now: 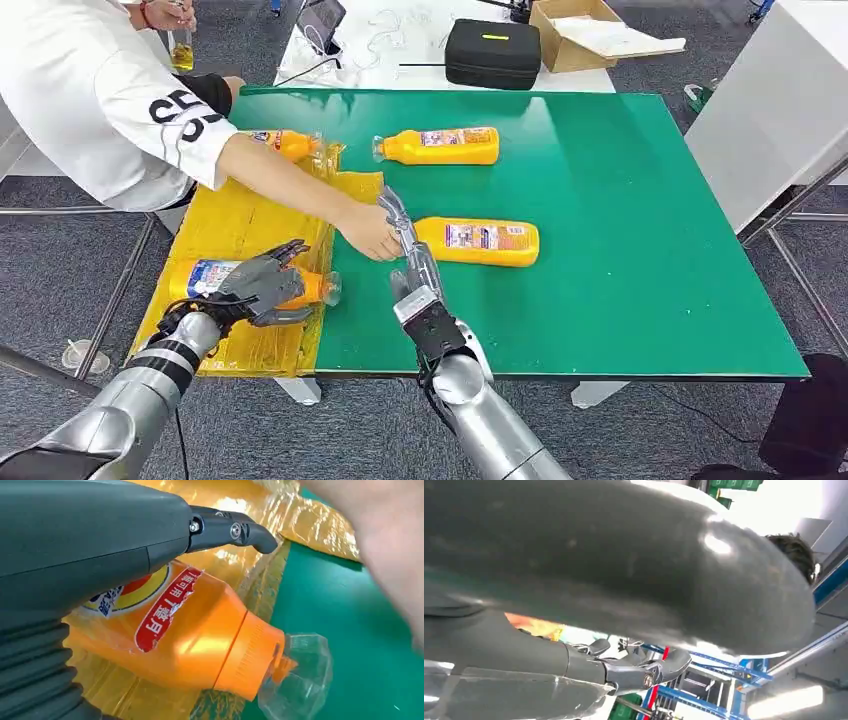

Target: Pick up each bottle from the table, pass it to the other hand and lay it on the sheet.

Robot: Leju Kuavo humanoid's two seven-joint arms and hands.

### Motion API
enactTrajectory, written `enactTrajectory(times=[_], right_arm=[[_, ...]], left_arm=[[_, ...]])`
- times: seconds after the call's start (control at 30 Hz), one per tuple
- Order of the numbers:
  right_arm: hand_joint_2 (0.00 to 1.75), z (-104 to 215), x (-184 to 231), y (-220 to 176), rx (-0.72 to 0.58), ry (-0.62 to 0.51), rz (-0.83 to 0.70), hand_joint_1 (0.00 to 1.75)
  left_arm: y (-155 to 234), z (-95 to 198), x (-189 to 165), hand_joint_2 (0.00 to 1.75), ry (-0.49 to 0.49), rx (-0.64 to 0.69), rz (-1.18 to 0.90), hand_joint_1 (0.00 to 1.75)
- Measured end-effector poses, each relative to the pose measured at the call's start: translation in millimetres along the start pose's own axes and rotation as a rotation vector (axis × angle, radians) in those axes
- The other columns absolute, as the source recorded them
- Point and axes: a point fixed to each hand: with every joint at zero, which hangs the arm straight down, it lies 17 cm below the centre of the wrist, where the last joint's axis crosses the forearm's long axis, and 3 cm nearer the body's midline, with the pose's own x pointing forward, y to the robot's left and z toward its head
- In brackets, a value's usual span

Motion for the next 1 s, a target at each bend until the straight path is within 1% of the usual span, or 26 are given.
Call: enactTrajectory(times=[0.07, 0.1, 0.17, 0.2, 0.27, 0.37, 0.5, 0.57, 0.67, 0.73, 0.83, 0.9, 1.0], right_arm=[[0.00, 0.8, -1.9, 0.8, 0.004, 0.005, -0.002, 0.00], [1.75, 1.0, -2.4, 1.2, 0.005, 0.006, -0.002, 0.00], [1.75, 1.1, -2.8, 1.5, 0.007, 0.005, -0.001, 0.00], [1.75, 1.2, -3.4, 1.6, 0.007, 0.005, 0.004, 0.00], [1.75, 1.4, -7.5, 0.2, 0.006, 0.017, 0.051, 0.00], [1.75, 3.0, -24.0, -2.2, 0.030, 0.081, 0.146, 0.00], [1.75, 5.6, -35.0, -8.7, 0.044, 0.109, 0.197, 0.00], [1.75, 8.5, -48.4, -11.6, 0.070, 0.158, 0.275, 0.00], [1.75, 20.9, -83.9, -23.5, 0.142, 0.288, 0.421, 0.00], [1.75, 34.0, -107.8, -33.9, 0.200, 0.366, 0.499, 0.00], [1.75, 58.2, -137.8, -53.2, 0.265, 0.460, 0.578, 0.00], [1.75, 72.2, -152.6, -68.7, 0.288, 0.511, 0.618, 0.00], [1.75, 81.9, -162.8, -83.9, 0.297, 0.544, 0.647, 0.00]], left_arm=[[-0.1, 2.2, 4.6, 0.00, -0.023, -0.020, 0.047, 0.00], [1.3, 2.9, 9.0, 0.00, -0.044, -0.018, 0.080, 0.00], [6.3, 3.6, 21.8, 0.00, -0.106, 0.018, 0.192, 0.00], [9.0, 3.4, 28.7, 1.75, -0.139, 0.050, 0.251, 0.00], [20.3, 1.9, 44.4, 1.75, -0.211, 0.147, 0.367, 0.00], [48.5, 6.0, 57.1, 1.75, -0.298, 0.370, 0.517, 0.00], [59.0, 9.7, 63.5, 1.75, -0.334, 0.468, 0.568, 0.00], [83.5, 19.0, 63.7, 1.75, -0.351, 0.619, 0.584, 0.00], [133.0, 49.4, 56.3, 1.75, -0.340, 0.927, 0.570, 0.00], [150.8, 70.2, 52.5, 1.75, -0.346, 1.057, 0.592, 0.00], [161.1, 94.8, 47.1, 1.75, -0.357, 1.160, 0.611, 0.00], [160.4, 103.6, 44.1, 1.75, -0.354, 1.192, 0.615, 0.00], [158.7, 111.1, 42.2, 1.75, -0.354, 1.218, 0.621, 0.00]])
